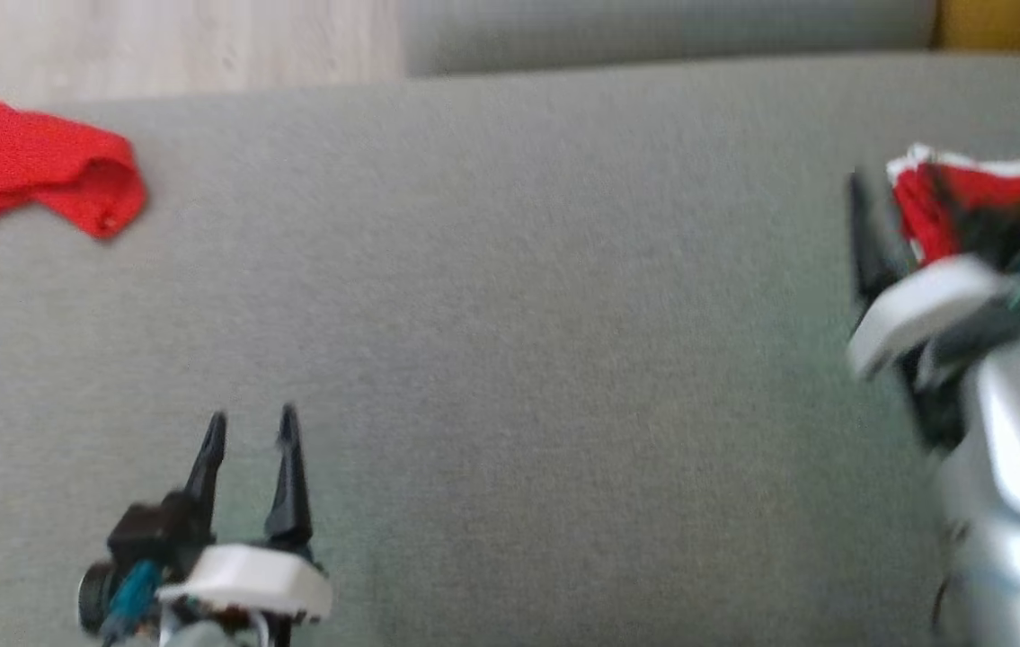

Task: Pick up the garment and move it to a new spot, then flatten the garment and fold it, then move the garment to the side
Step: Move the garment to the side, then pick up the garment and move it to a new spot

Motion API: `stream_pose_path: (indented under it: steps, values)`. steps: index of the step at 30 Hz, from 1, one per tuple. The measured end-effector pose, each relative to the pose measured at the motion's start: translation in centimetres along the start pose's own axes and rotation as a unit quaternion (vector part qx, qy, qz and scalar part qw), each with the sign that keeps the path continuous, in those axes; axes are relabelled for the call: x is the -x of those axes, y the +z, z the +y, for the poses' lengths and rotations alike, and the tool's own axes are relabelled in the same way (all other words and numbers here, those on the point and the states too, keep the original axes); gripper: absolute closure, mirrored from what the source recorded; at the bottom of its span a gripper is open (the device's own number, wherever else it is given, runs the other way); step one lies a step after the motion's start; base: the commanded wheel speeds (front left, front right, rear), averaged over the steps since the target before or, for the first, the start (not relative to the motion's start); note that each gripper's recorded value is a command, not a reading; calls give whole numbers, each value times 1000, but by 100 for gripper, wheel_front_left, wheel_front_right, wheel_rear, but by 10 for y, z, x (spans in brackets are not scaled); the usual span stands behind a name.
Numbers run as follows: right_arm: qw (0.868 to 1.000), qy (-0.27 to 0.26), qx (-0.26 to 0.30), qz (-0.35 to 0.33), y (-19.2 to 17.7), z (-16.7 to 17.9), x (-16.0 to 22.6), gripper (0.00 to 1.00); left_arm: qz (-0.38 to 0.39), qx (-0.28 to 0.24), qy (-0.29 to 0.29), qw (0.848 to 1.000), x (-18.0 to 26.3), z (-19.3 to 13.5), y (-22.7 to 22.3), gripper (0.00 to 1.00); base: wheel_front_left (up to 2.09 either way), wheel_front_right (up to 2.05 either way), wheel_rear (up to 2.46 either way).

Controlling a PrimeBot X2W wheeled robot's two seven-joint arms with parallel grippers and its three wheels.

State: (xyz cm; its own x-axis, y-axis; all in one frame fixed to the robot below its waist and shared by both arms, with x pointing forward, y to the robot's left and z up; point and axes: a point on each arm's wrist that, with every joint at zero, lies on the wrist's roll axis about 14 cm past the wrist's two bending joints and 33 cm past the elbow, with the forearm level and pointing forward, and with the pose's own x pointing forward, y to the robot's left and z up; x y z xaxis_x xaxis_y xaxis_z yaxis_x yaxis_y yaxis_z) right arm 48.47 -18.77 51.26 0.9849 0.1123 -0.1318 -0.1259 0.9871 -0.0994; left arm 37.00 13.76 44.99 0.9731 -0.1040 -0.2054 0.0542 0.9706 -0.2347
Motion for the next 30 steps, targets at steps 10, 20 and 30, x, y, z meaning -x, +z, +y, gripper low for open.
stream_pose_path:
  steps: [10, 20, 30]
  values:
    - [999, 25, -31, -9, -33, 54, 82, 0, -3, 11, 53, 999, 62, 30, -14, 0, 0, 0, 0]
    - [997, 32, -67, 5, -58, 67, 132, 0, -3, 15, 60, 998, 77, 32, -19, 0, 0, 0, 0]
    - [995, 49, -82, 12, -65, 80, 137, 0, -2, 15, 58, 998, 80, 33, -21, 0, 0, 0, 0]
